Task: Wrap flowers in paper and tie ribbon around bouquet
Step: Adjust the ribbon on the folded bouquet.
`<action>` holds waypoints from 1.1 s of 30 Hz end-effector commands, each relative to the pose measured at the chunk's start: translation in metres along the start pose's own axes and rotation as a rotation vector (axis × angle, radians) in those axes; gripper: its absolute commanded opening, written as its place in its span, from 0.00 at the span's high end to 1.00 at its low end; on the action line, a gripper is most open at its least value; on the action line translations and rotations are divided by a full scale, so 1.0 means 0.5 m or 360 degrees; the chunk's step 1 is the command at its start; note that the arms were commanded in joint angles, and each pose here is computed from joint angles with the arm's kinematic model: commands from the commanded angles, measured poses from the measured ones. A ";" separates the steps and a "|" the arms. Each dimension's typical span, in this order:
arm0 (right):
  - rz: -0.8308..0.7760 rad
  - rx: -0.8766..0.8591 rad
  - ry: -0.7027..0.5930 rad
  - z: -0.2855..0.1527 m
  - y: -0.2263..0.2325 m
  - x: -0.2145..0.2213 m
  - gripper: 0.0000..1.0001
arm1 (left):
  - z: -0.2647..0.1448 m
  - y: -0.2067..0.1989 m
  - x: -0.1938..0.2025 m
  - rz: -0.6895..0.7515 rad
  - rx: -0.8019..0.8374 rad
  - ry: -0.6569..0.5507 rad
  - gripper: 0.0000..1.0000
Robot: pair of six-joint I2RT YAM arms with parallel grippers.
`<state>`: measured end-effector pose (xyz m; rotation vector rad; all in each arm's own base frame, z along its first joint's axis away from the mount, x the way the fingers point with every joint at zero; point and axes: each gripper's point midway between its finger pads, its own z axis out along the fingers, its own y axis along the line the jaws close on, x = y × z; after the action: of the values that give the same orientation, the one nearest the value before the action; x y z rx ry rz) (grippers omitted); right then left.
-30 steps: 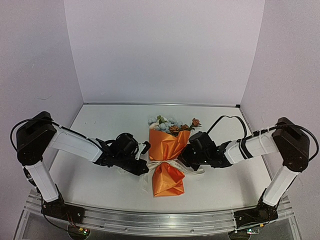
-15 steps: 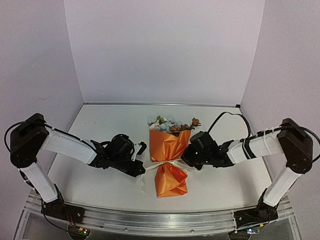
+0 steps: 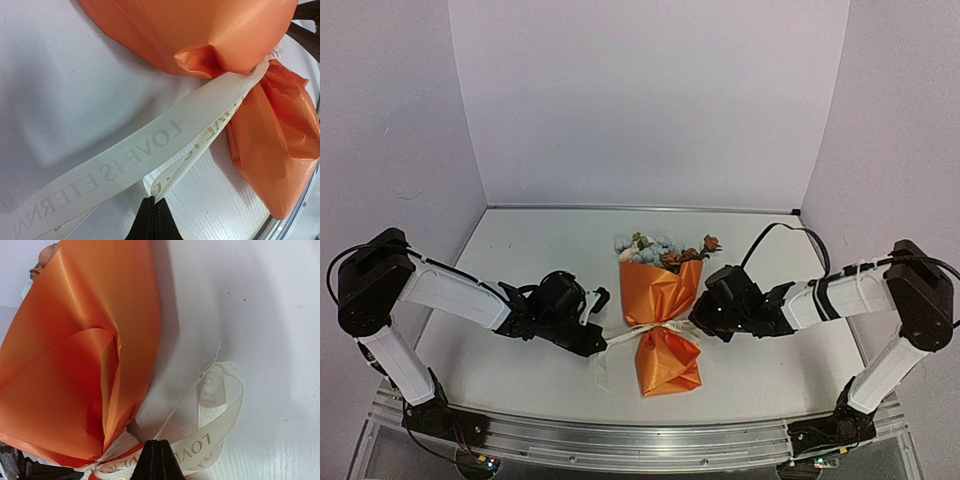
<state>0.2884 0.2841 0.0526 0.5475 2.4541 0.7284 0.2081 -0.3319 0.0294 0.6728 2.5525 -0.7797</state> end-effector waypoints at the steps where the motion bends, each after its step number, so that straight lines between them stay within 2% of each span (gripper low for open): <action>1: -0.0023 0.0156 -0.0139 -0.019 -0.055 -0.038 1.00 | -0.007 0.015 0.019 -0.0041 -0.0038 0.0056 1.00; 12: -0.0069 0.0302 -0.0252 -0.056 -0.108 -0.060 1.00 | -0.003 0.013 0.019 -0.0045 -0.0016 0.0065 1.00; 26: -0.0199 0.0328 -0.0299 -0.080 -0.099 -0.083 1.00 | -0.004 0.014 0.022 -0.0047 -0.0008 0.0072 1.00; 33: -0.0298 0.0308 -0.0229 -0.079 -0.072 -0.088 1.00 | -0.011 0.019 0.019 -0.0042 -0.0019 0.0066 1.00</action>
<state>0.2808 0.2267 0.0582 0.4637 2.4382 0.4303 0.2056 -0.3329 0.0301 0.6812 2.5612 -0.8121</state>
